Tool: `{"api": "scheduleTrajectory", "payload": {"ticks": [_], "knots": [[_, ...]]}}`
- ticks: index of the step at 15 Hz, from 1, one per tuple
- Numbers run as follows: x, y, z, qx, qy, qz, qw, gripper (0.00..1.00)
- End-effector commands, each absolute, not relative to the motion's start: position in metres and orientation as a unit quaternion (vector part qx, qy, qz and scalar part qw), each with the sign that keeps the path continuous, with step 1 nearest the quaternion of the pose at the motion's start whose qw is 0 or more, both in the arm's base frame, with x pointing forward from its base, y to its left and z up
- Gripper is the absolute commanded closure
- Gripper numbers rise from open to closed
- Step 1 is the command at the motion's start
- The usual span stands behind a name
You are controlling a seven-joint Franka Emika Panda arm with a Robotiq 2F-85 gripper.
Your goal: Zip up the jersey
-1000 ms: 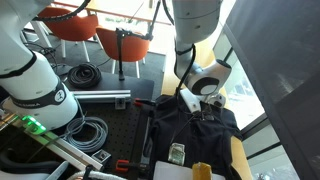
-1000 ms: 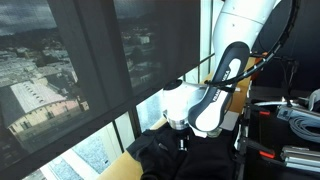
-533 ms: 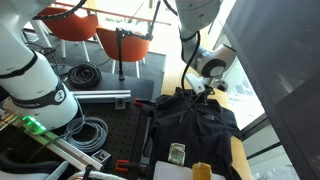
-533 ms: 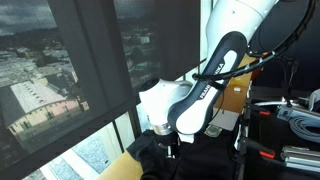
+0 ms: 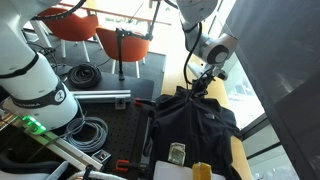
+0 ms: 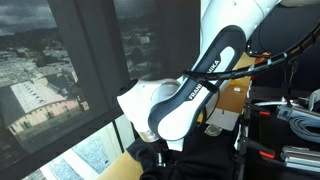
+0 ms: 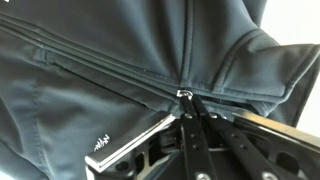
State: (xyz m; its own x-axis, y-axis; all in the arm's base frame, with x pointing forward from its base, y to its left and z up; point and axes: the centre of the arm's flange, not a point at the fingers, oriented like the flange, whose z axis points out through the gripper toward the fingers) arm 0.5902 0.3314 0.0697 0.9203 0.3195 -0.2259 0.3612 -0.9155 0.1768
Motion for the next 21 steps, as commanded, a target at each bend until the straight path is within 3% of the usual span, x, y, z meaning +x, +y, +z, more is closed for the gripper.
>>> {"api": "scheduleTrajectory", "payload": {"ticks": [1, 21], "knots": [[0.602, 0.374, 0.068, 0.975, 0.166, -0.102, 0.105, 0.99], [0.608, 0.436, 0.026, 0.972, 0.175, -0.121, 0.101, 0.99]]}}
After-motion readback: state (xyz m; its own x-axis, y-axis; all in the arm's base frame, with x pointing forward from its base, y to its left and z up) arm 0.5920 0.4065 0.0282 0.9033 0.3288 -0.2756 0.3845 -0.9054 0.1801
